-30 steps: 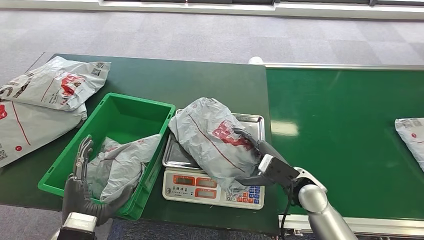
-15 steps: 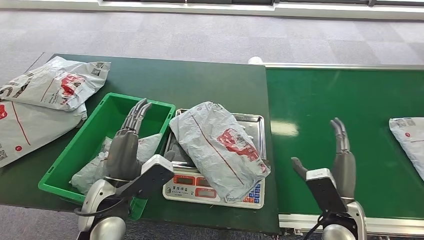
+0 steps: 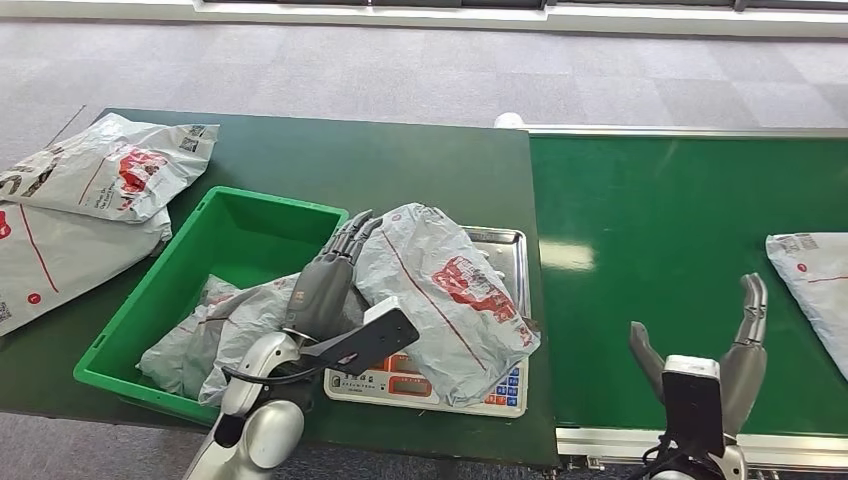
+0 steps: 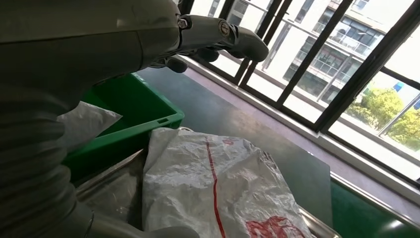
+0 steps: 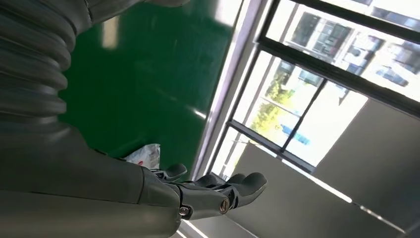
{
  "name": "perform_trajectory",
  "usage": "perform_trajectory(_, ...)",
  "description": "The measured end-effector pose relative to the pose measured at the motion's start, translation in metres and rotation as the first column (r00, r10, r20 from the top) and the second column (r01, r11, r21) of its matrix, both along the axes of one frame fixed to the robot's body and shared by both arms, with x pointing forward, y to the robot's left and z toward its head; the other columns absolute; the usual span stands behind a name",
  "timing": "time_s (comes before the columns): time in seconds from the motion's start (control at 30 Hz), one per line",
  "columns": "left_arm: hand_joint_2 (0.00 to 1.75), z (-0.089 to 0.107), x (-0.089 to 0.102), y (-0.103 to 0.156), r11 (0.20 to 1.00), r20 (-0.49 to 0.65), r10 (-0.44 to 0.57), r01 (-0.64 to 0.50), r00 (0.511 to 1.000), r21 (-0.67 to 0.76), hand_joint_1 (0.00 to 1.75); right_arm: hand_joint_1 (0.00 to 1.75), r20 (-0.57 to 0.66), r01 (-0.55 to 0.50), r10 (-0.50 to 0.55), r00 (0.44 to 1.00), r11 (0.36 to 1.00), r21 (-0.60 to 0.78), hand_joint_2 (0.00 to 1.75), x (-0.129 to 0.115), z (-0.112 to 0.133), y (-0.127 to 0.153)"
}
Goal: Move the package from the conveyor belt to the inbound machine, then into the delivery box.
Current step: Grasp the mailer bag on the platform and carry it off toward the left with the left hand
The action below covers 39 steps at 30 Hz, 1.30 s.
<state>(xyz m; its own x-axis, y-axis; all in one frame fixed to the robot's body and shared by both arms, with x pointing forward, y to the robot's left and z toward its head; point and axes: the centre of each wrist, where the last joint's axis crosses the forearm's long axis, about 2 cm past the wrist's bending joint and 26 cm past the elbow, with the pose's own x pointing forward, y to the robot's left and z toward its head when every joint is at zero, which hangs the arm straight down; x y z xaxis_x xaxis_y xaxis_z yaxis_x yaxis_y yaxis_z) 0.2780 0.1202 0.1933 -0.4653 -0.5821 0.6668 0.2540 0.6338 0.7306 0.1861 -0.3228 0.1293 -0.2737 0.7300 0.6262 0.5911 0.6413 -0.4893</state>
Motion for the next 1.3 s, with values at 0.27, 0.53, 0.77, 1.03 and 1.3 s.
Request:
perform_trajectory(0.27, 1.75, -0.02, 0.01, -0.048, 0.986, -0.184, -0.163, 0.168, 0.969, 0.009, 0.0, 0.0, 0.424, 0.033, -0.058, 0.904, 0.997, 0.066, 1.75, 0.001, 0.04, 0.018)
perform_trajectory(0.53, 1.75, -0.047, 0.022, -0.084, 0.979, -0.272, -0.154, 0.184, 0.95, 0.087, 1.75, 0.0, 0.475, 0.007, -0.067, 0.877, 0.992, 0.127, 1.75, 0.01, 0.054, 0.04)
perform_trajectory(0.77, 1.75, -0.076, 0.029, -0.078, 0.973, -0.272, -0.072, 0.127, 0.96, 0.191, 1.75, 0.0, 0.481, -0.021, -0.059, 0.875, 0.987, 0.159, 1.75, 0.012, 0.058, 0.059)
perform_trajectory(1.03, 1.75, -0.081, 0.032, -0.075, 0.966, -0.241, -0.008, 0.07, 0.97, 0.25, 1.75, 0.0, 0.472, -0.025, -0.063, 0.879, 0.984, 0.179, 1.75, 0.01, 0.056, 0.061)
perform_trajectory(1.3, 1.75, -0.064, 0.027, -0.061, 0.995, -0.101, 0.091, -0.085, 0.991, 0.06, 1.75, 0.0, 0.442, -0.022, -0.076, 0.894, 0.977, 0.214, 1.75, 0.001, 0.048, 0.062)
